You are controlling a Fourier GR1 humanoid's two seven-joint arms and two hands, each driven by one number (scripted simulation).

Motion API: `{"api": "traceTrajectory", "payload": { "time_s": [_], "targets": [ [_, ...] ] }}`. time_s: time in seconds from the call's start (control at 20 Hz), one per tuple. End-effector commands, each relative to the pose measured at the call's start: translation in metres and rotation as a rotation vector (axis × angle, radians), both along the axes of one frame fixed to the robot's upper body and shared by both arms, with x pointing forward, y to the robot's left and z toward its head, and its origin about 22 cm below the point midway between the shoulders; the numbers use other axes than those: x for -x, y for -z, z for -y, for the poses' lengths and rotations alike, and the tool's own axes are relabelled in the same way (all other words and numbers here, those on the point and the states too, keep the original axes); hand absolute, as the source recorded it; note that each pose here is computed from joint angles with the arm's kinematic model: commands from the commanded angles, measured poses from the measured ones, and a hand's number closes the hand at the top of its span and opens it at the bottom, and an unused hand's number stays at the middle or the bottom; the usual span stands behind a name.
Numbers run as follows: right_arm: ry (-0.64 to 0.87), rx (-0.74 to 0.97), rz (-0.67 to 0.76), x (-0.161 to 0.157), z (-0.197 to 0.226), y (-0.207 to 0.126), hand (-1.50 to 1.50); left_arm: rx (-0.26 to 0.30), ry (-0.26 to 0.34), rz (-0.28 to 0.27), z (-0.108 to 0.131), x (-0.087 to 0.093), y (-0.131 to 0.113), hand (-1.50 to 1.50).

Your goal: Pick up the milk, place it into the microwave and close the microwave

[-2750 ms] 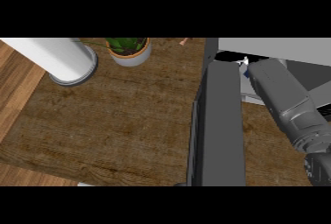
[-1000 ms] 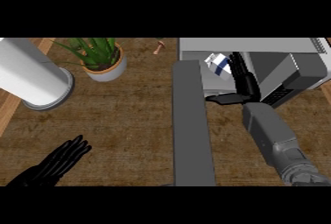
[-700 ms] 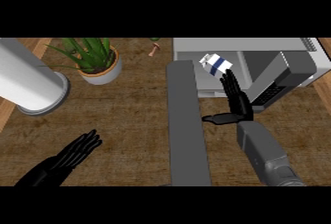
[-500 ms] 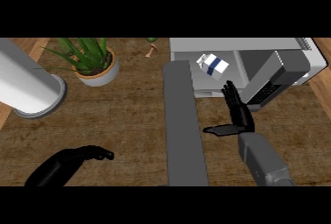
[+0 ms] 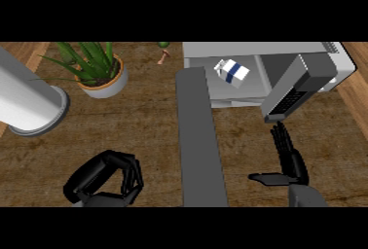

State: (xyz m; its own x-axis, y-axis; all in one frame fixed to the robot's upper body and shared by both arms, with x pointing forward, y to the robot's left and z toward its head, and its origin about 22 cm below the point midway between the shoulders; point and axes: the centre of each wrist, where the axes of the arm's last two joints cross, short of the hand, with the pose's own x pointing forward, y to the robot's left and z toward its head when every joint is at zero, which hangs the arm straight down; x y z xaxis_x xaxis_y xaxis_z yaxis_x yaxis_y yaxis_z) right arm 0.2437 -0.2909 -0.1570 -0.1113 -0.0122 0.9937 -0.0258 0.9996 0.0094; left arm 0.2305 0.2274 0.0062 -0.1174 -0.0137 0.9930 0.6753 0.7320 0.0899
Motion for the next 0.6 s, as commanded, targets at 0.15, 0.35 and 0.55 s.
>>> {"api": "traceTrajectory", "payload": {
  "time_s": [0.15,0.35,0.55],
  "targets": [
    [0.034,-0.034,0.035,0.076,0.05,0.008,-1.5,-0.089,0.079,0.062,0.04,-0.013,0.014,1.5],
    [0.058,-0.018,0.075,0.103,0.086,-0.016,-1.5,-0.077,0.12,0.059,0.064,-0.007,0.034,1.5],
    [-0.011,-0.053,0.121,0.115,0.095,-0.038,-1.5,-0.088,0.095,0.111,0.084,-0.024,0.04,1.5]
  ]
}}
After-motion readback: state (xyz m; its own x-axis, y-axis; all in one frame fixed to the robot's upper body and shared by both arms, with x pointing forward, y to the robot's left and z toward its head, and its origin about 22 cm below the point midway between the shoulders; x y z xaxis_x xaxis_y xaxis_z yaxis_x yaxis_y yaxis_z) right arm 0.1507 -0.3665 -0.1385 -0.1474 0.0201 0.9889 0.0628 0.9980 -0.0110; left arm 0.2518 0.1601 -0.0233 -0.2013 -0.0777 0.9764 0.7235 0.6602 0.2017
